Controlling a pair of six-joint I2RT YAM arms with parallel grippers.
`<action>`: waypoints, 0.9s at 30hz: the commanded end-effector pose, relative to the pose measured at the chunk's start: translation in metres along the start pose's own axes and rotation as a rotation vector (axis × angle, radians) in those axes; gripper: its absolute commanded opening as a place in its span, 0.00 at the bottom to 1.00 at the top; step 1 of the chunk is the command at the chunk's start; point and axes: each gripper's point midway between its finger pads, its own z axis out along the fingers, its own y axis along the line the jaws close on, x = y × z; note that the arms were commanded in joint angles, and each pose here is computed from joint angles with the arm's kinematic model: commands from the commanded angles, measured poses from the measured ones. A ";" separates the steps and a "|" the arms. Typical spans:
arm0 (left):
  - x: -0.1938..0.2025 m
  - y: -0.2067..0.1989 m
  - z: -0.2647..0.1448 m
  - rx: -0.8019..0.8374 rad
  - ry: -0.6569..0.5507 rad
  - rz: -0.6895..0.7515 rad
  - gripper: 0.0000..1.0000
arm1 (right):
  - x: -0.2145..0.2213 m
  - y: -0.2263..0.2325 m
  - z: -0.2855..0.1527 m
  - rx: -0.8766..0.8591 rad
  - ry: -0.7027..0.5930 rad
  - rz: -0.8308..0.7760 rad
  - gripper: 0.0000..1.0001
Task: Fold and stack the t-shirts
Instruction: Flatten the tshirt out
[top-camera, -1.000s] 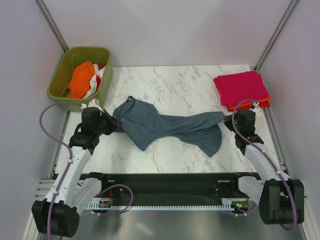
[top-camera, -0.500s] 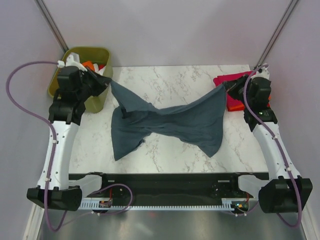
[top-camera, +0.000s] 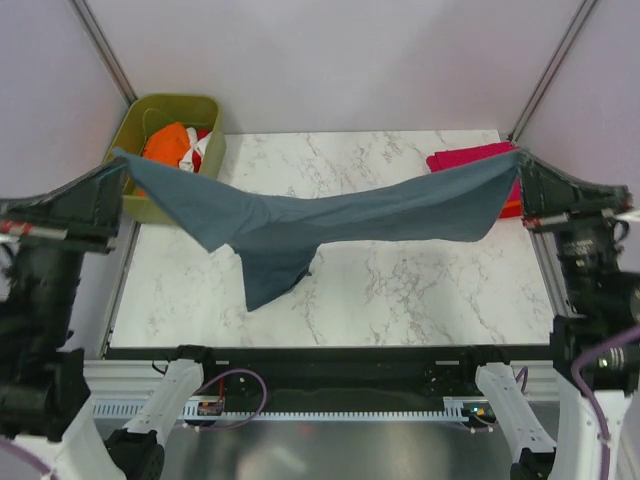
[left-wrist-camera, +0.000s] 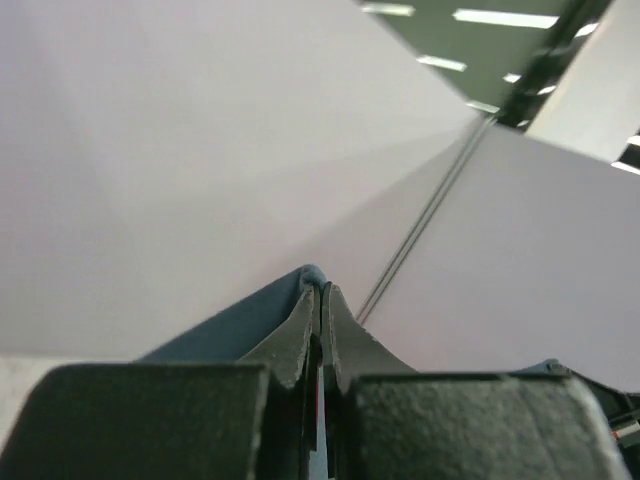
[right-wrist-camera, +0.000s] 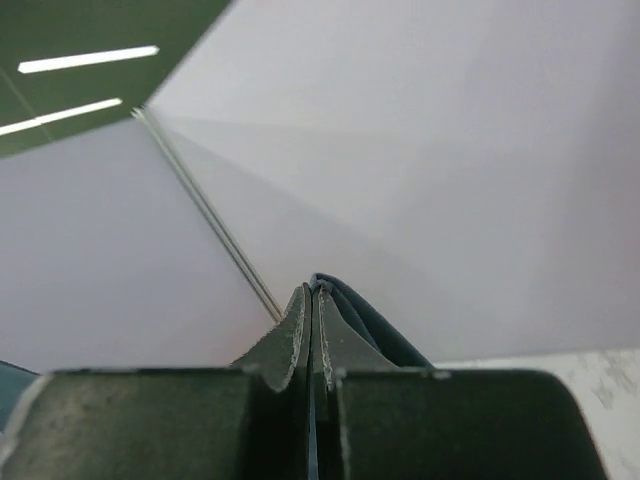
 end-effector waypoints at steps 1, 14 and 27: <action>-0.043 -0.042 -0.021 0.118 -0.119 0.074 0.02 | -0.045 0.048 -0.029 -0.098 -0.126 0.001 0.00; -0.010 0.010 0.100 -0.012 0.028 -0.062 0.02 | -0.055 0.009 0.013 0.099 -0.154 0.090 0.00; 0.166 0.166 0.231 -0.205 0.309 -0.199 0.02 | 0.092 -0.162 0.101 0.447 0.115 0.228 0.00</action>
